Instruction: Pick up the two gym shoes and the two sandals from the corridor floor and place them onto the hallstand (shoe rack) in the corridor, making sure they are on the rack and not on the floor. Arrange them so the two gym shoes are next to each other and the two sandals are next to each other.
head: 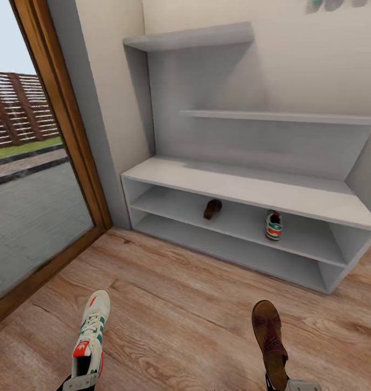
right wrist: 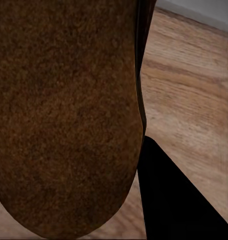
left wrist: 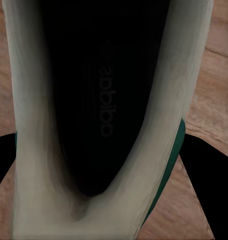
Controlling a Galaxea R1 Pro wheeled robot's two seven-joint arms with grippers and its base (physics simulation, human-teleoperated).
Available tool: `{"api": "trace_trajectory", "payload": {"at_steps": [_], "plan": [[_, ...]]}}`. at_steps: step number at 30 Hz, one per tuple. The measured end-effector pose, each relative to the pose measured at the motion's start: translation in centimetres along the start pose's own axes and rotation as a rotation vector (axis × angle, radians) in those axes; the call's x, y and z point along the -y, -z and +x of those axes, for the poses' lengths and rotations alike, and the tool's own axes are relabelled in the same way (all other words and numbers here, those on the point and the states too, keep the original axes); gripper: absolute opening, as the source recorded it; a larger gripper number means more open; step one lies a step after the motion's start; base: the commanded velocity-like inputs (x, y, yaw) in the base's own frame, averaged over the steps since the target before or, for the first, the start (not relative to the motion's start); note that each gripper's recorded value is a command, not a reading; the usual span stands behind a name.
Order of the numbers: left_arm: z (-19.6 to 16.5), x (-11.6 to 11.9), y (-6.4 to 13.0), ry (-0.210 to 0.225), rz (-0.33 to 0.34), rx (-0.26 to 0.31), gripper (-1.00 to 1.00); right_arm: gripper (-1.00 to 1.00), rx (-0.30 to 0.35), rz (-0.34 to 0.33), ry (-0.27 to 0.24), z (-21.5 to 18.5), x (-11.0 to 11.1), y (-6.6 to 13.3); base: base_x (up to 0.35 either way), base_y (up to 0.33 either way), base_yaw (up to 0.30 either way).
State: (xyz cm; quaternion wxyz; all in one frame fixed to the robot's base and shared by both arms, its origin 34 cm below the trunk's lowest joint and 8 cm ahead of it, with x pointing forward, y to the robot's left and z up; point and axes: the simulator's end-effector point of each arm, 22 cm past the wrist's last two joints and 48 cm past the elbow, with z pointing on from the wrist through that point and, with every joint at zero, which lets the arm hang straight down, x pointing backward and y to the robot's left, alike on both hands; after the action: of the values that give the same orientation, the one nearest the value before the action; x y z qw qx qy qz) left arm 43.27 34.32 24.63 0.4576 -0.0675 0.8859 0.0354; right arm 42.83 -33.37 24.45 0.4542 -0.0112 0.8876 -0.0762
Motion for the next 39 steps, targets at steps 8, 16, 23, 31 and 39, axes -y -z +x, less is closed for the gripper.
{"api": "trace_trajectory", "payload": {"at_steps": [8,16,23,31,39], "plan": [[-0.01,0.00,-0.01,0.000,0.000,0.000,-1.00,-1.00,0.000,0.000,0.000,0.00,-0.01,0.00,0.000,0.000,-0.263],[-0.02,-0.01,-0.01,0.000,0.000,0.000,-1.00,-1.00,0.000,0.000,0.000,0.01,-0.01,0.00,0.000,0.000,-0.263],[0.02,0.00,0.01,0.000,0.000,0.000,-1.00,-1.00,0.000,0.000,0.000,0.00,0.00,0.00,0.000,0.000,-0.263],[-0.03,0.01,-0.02,0.000,0.000,0.000,-1.00,-1.00,0.000,0.000,0.000,0.00,0.01,0.00,0.004,0.010,-0.263],[-0.05,0.06,-0.02,-0.001,0.002,0.001,-1.00,-1.00,0.000,0.000,0.000,0.01,-0.01,0.00,0.024,0.249,-0.263]]}}
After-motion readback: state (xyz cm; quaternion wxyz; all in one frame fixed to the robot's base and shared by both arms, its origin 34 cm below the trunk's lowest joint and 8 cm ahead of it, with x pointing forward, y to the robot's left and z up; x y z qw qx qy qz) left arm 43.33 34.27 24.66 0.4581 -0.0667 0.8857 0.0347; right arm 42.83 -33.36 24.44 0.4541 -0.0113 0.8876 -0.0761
